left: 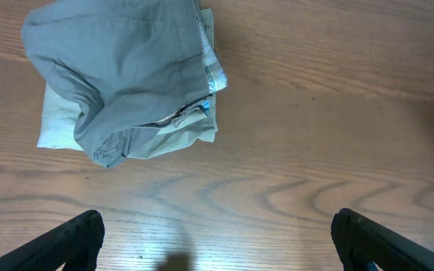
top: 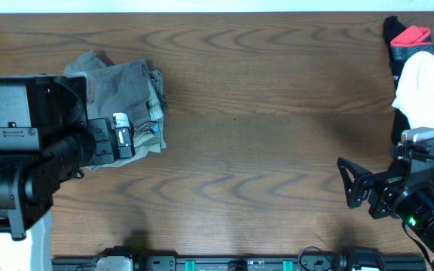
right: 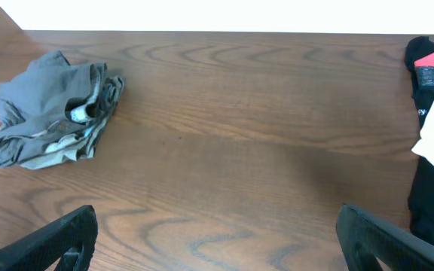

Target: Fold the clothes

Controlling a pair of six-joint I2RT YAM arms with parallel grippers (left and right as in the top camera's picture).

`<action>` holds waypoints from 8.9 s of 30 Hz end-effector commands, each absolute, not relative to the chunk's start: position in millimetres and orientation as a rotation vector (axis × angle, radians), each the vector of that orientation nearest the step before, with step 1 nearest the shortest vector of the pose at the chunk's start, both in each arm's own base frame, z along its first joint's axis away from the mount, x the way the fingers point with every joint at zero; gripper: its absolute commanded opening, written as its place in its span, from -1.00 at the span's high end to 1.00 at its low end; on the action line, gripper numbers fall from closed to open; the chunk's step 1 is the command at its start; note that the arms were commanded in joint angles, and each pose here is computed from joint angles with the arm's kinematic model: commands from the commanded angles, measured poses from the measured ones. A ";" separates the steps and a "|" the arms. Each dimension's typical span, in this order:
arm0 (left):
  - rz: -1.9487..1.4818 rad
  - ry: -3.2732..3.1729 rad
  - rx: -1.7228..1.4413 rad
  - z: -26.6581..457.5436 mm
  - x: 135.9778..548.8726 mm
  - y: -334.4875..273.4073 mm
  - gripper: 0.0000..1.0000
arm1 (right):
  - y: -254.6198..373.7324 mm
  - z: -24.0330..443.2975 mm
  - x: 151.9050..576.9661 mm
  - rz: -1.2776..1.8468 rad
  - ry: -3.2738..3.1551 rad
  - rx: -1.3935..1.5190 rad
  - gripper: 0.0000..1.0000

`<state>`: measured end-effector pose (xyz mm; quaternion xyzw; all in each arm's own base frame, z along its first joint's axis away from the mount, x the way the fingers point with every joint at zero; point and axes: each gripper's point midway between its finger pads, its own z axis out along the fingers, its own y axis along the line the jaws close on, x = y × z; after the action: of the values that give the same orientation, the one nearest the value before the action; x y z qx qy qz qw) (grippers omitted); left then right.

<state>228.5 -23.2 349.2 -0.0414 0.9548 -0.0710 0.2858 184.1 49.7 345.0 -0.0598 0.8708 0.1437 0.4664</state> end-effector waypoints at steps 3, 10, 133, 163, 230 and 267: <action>-0.192 2.560 -0.118 347.3 228.5 -23.9 -0.96 | 50.4 346.3 183.6 0.344 2.134 -0.166 -0.98; -0.192 2.559 -0.118 347.4 228.6 -23.9 -0.96 | 50.4 346.3 183.6 0.344 2.134 -0.166 -0.98; -0.148 2.096 -0.126 357.8 255.5 -8.4 -0.96 | 26.4 94.7 201.8 0.173 2.067 -0.111 -0.98; -0.141 1.384 -0.064 249.1 234.2 0.9 -0.96 | 26.4 94.7 201.8 0.173 2.067 -0.111 -0.98; -0.194 1.721 -0.104 138.3 244.4 -6.4 -0.96 | 26.0 94.6 201.8 0.171 2.067 -0.109 -0.98; -0.194 1.721 -0.104 138.3 244.4 -6.4 -0.96 | 26.0 94.5 201.8 0.171 2.068 -0.109 -0.98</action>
<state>245.5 -3.3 154.2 -0.0473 0.7384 -0.0783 0.6681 202.3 23.3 94.7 -0.0332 0.8589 0.0708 0.5061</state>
